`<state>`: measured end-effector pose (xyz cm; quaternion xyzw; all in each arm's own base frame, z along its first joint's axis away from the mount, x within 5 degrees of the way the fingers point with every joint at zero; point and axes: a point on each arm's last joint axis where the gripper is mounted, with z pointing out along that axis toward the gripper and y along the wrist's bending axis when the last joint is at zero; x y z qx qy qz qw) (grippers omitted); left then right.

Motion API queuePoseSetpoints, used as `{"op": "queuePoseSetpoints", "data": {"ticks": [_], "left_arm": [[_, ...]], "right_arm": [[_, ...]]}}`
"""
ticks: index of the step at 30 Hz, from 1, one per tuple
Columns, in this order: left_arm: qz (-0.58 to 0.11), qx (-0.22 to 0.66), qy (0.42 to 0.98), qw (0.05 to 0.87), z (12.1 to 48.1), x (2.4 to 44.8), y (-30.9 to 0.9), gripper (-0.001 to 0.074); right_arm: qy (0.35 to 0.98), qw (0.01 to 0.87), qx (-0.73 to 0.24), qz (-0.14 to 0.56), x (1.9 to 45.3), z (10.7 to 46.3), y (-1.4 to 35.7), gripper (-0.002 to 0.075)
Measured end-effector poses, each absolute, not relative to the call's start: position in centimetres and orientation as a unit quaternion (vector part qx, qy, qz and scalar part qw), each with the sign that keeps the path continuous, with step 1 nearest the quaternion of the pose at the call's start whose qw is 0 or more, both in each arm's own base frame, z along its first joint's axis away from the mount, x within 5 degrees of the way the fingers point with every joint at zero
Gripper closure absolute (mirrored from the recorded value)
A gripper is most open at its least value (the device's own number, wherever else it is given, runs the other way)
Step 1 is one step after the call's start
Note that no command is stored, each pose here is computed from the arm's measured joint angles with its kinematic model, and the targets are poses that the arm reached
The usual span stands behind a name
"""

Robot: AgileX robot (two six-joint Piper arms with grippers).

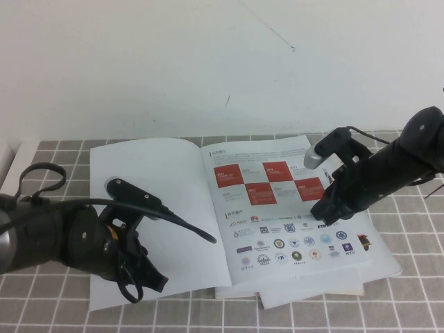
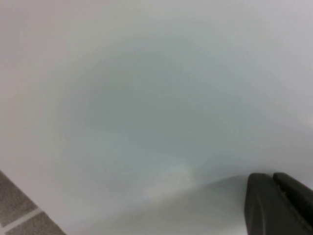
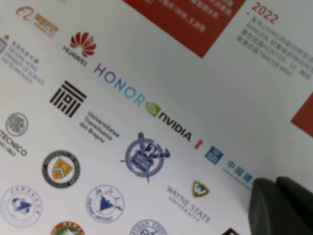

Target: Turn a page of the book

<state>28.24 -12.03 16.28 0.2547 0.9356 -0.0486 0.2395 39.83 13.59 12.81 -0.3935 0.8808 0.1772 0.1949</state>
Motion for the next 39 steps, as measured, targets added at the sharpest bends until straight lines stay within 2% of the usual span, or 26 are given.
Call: {"op": "queuePoseSetpoints", "data": {"ticks": [7,13,16,23,30,35,39], "left_arm": [[-0.050,0.255,0.932,0.252,17.0,28.1,-12.0,0.0739],[-0.055,0.252,0.918,0.300,20.0,27.4,-11.7,0.0739],[-0.060,0.249,0.905,0.339,22.4,26.8,-11.4,0.0739],[-0.073,0.242,0.866,0.431,28.7,23.6,-10.2,0.0739],[-0.088,0.232,0.808,0.535,35.4,17.0,-7.5,0.0739],[-0.098,0.235,0.792,0.555,37.4,11.8,-5.5,0.0739],[-0.126,0.239,0.793,0.547,37.7,9.0,-4.9,0.0739]], "right_arm": [[0.886,0.155,-0.409,0.153,39.1,13.3,13.9,0.0726],[0.879,0.156,-0.422,0.157,38.2,14.7,14.6,0.0726],[0.874,0.193,-0.413,0.169,37.7,17.8,14.9,0.0726],[0.838,0.312,-0.404,0.194,34.0,29.3,14.5,0.0727],[0.793,0.407,-0.406,0.202,27.4,38.7,12.8,0.0727],[0.763,0.463,-0.406,0.197,22.5,42.7,11.4,0.0727],[0.753,0.482,-0.406,0.191,17.9,42.9,10.0,0.0727]]}}
